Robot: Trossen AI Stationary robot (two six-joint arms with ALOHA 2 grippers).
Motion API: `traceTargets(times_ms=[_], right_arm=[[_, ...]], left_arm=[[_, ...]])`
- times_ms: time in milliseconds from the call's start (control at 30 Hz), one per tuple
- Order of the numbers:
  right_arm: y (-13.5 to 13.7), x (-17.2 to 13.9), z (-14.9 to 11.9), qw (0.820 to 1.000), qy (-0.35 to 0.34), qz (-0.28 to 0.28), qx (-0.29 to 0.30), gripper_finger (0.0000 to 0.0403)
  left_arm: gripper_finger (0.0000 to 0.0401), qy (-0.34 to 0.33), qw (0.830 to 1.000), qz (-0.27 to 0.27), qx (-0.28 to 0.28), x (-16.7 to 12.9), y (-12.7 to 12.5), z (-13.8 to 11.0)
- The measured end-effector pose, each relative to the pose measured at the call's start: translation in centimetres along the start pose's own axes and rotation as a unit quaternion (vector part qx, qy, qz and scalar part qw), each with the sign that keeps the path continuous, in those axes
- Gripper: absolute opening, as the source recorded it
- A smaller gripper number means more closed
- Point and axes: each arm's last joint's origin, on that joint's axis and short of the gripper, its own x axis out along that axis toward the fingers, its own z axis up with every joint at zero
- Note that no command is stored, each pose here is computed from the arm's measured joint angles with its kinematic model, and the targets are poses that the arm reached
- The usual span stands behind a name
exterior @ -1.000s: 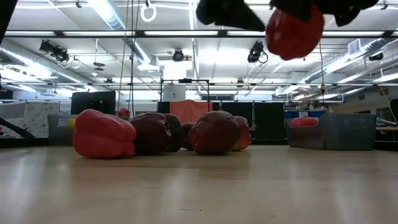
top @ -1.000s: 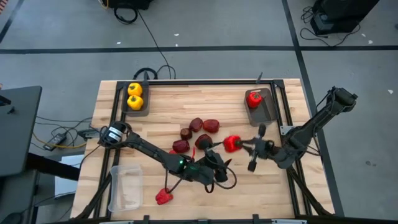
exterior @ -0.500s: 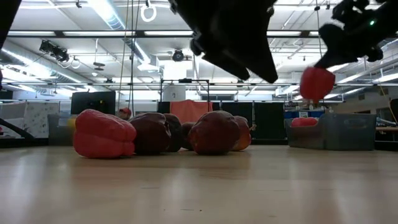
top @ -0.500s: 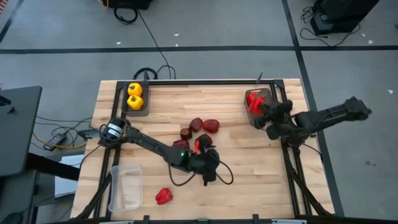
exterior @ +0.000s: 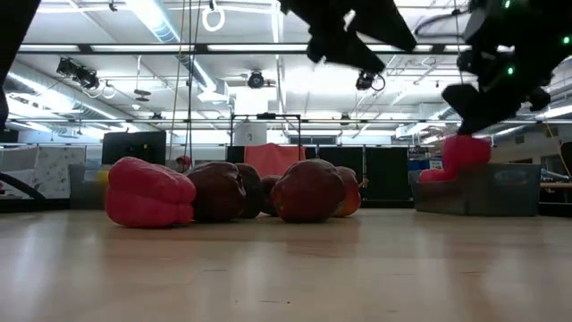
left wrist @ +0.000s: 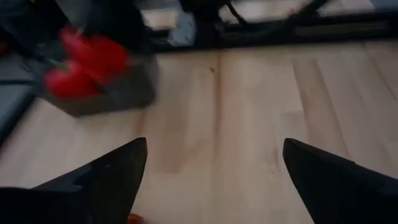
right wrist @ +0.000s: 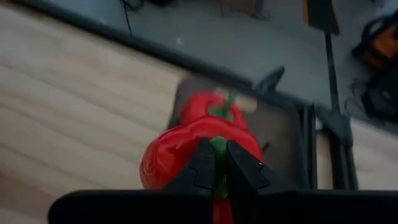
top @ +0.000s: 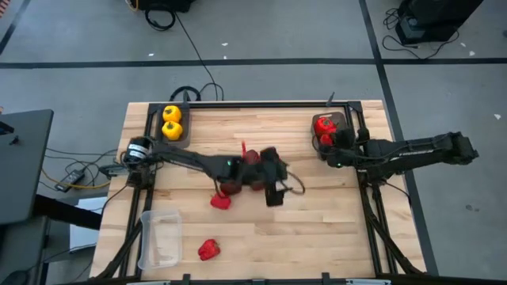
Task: Sort produce into baskets
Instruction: Put the red bell pepper into the right black transparent bin
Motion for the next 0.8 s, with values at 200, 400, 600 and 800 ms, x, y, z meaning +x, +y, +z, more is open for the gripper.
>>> traceTargets(times_ms=[200, 400, 600, 800], right_arm=[[0.1, 2.0, -3.0, 0.999, 0.029, -0.015, 0.022, 0.0025], [0.3, 2.7, -4.2, 0.999, 0.028, 0.0, 0.034, 0.0025], [0.7, 3.0, -4.0, 0.999, 0.035, 0.021, 0.009, 0.0025], [0.8, 3.2, -3.8, 0.998, 0.05, 0.035, -0.001, 0.0057]], left_arm=[[0.0361, -0.027, 0.999, 0.025, 0.009, -3.7, 2.2, 1.2], [0.0348, -0.079, 0.994, 0.072, -0.035, -7.5, 3.8, -0.2], [0.0347, -0.129, 0.982, 0.097, -0.103, -10.0, 5.2, -4.8], [0.0347, -0.164, 0.955, 0.191, -0.154, -12.0, 6.2, -7.5]])
